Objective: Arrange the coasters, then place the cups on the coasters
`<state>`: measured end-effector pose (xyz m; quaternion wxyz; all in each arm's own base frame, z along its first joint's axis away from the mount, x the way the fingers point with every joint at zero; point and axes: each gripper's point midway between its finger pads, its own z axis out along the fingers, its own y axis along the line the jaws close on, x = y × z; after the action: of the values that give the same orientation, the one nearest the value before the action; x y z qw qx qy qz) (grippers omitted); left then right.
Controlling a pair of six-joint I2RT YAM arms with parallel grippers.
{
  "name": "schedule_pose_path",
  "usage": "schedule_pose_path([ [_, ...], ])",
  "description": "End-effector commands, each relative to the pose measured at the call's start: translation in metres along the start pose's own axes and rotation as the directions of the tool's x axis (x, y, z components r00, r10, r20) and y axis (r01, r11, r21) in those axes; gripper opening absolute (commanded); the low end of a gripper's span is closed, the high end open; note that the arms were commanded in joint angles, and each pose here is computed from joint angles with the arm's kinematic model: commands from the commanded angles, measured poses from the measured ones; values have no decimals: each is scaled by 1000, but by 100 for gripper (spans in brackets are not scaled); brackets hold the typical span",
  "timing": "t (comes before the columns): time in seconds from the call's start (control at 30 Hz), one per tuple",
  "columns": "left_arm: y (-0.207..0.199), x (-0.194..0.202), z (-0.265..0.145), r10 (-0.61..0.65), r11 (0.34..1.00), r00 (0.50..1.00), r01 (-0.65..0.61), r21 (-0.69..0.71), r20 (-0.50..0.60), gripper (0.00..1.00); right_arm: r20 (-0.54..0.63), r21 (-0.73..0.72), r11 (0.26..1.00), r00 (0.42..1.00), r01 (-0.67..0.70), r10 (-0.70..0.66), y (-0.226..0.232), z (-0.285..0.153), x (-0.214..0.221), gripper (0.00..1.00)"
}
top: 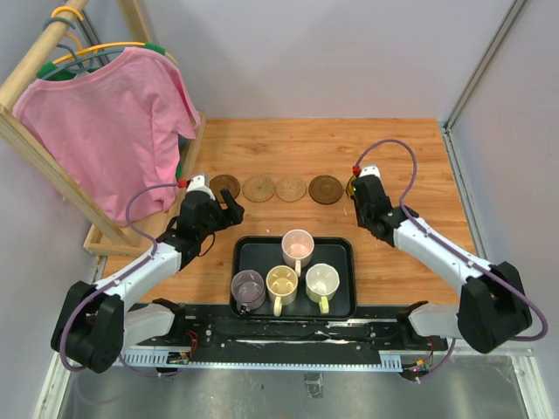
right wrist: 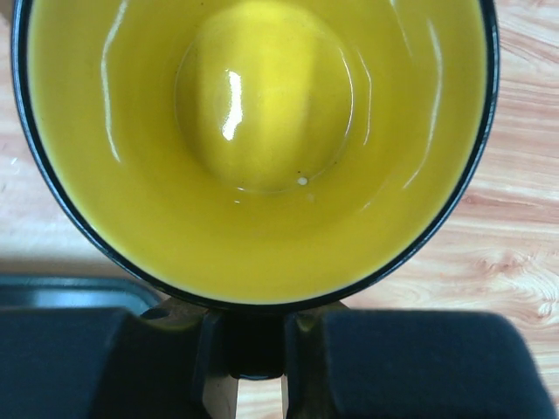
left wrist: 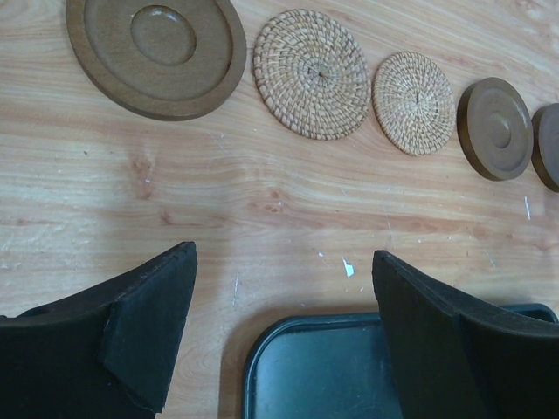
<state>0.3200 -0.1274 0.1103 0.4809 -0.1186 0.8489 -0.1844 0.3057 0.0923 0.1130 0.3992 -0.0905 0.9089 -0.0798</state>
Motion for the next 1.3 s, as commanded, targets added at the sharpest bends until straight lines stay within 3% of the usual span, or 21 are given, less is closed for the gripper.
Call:
schedule_pose_path([
  [0.0, -13, -22, 5, -9, 1000, 998, 8, 22, 67, 85, 65, 18, 996, 995, -84, 83, -15, 23, -42, 1],
  [0.67, -15, -18, 20, 10, 1000, 999, -11, 24, 43, 85, 18, 16, 985, 985, -174, 174, -35, 92, -55, 1],
  [1.27, -15, -13, 25, 16, 1000, 1000, -16, 23, 18, 85, 0, 26, 983, 984, -181, 181, -38, 113, -47, 1],
])
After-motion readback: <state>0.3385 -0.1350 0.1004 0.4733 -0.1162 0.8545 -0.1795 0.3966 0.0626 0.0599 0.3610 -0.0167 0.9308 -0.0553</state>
